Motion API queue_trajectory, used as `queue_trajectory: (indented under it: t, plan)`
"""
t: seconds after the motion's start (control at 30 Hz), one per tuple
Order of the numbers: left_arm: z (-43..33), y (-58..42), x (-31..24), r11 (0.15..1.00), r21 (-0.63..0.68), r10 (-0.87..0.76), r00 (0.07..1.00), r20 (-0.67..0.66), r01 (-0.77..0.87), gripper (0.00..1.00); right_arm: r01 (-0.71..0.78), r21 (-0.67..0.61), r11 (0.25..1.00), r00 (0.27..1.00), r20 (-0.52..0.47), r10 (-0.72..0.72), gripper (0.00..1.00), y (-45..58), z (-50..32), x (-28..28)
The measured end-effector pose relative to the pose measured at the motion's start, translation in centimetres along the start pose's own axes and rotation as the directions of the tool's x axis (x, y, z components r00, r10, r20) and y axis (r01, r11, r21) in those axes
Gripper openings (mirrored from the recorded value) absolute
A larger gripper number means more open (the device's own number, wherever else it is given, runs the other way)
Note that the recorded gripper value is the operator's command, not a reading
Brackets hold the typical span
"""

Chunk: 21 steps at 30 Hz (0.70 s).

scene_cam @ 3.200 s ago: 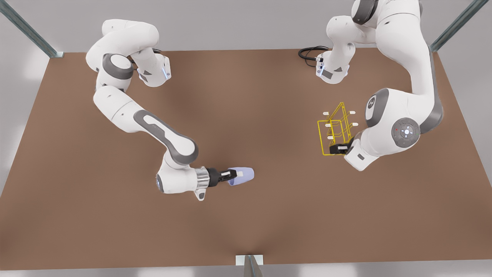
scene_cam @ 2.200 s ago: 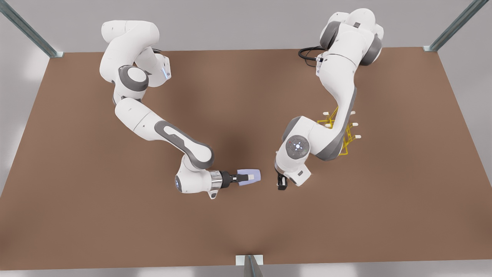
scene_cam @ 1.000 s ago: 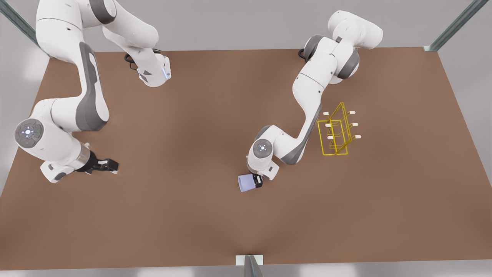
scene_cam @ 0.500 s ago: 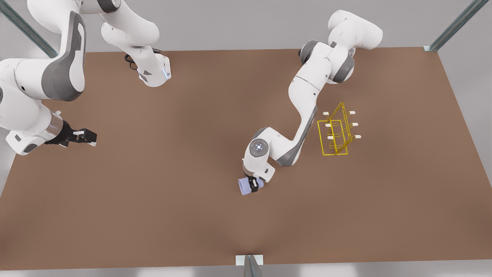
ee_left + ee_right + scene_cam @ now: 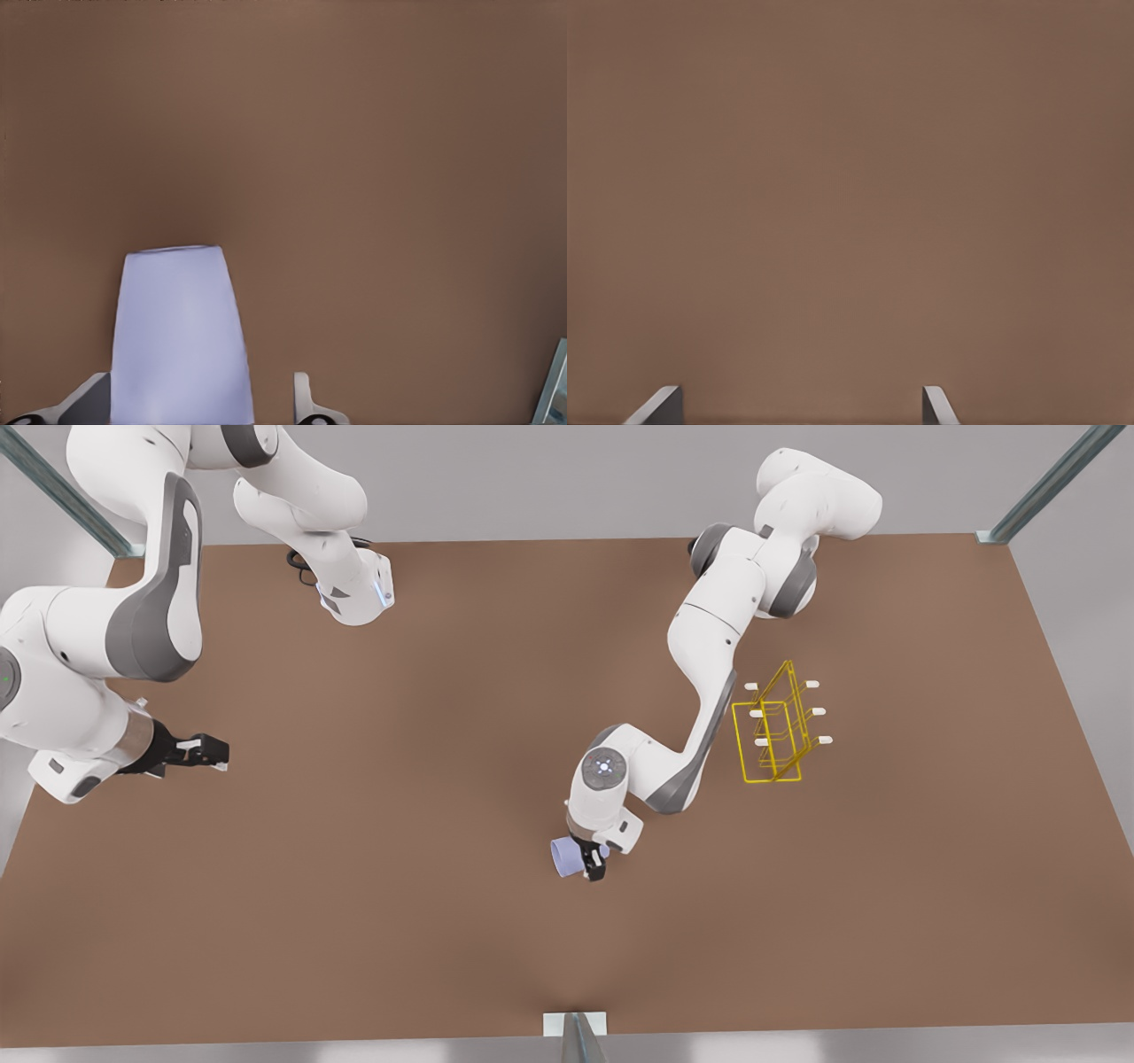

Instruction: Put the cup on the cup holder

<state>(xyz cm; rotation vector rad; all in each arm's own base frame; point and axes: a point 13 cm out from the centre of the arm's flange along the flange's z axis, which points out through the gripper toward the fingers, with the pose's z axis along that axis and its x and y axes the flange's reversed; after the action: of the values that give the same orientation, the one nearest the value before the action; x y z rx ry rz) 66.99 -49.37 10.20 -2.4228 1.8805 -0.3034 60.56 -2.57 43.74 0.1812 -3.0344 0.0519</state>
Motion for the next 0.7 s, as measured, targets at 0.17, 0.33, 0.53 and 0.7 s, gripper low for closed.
queue_trajectory:
  t: [0.17, 0.33, 0.53, 0.7]
  plan:
    - [0.4, 1.7, -0.1, 0.999, -0.034, 0.022, 0.999, 0.027, -0.021, 1.00, 0.011, 0.000, 1.000, 1.000, -0.002, -0.011, 1.00, -0.1, 0.2, 0.0]
    - [1.1, 1.9, -0.6, 0.999, -0.045, 0.029, 0.999, 0.045, -0.027, 1.00, 0.021, 0.000, 1.000, 1.000, -0.003, -0.021, 1.00, -0.1, 0.3, 0.0]
    - [1.6, 1.8, -0.8, 0.999, -0.044, 0.034, 0.998, 0.047, -0.031, 1.00, 0.031, 0.000, 1.000, 1.000, -0.001, -0.031, 1.00, 0.0, 0.4, -0.1]
    - [2.6, 1.9, -1.0, 0.998, -0.043, 0.038, 0.998, 0.047, -0.036, 1.00, 0.036, -0.001, 0.999, 0.999, -0.006, -0.036, 1.00, -0.1, 0.9, -0.3]
